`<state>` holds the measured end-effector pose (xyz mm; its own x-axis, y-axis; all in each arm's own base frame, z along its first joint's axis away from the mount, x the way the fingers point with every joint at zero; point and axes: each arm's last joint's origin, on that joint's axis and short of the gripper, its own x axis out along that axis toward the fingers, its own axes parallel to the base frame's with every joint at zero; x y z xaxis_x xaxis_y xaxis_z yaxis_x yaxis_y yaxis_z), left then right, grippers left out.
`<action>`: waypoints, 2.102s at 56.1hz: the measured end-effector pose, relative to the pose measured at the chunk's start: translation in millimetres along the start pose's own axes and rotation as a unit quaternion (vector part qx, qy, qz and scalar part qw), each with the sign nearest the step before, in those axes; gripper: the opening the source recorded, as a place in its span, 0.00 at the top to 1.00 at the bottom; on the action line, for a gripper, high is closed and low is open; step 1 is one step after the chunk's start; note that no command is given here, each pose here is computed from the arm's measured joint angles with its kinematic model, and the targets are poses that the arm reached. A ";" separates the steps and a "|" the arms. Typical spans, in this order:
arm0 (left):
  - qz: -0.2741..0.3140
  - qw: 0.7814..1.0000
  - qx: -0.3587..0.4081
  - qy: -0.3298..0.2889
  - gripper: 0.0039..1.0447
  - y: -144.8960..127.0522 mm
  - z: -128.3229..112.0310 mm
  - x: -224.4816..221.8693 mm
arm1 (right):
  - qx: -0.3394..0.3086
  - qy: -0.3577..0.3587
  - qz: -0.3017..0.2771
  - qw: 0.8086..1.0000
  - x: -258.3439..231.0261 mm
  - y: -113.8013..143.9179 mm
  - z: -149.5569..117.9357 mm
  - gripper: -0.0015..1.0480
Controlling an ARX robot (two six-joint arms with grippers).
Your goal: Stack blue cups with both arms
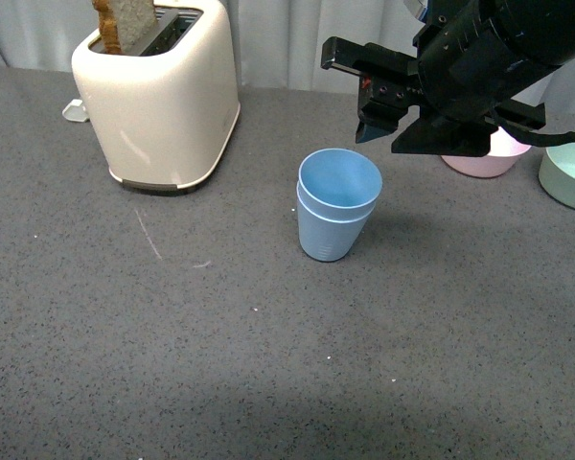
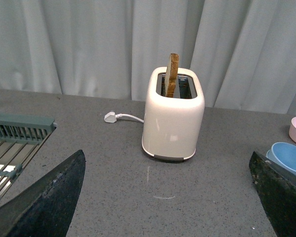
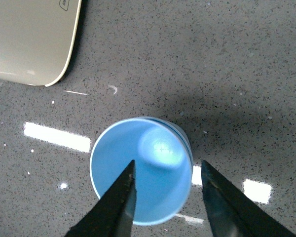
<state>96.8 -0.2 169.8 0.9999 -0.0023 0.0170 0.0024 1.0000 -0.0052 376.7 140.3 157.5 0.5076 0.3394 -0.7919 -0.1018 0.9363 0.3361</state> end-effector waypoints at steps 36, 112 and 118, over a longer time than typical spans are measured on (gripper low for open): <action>0.001 1.000 0.000 0.000 0.06 0.0 0.0 0.0 | -0.114 -0.473 -0.123 0.865 -62.3 -58.1 -51.4 0.59; 0.000 1.000 0.000 0.000 0.06 0.0 0.0 0.0 | -0.124 -0.476 -0.129 0.861 -174.1 -104.5 -188.8 0.99; 0.000 1.000 0.000 0.000 0.06 0.0 0.0 0.0 | -0.124 -0.477 -0.128 0.861 -177.4 -103.8 -193.0 0.99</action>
<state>96.7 -0.2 169.8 0.9999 -0.0023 0.0170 0.0024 1.0000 -0.0048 132.1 0.3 164.7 1.0000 0.0008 -0.0063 -0.0008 1.0000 0.0002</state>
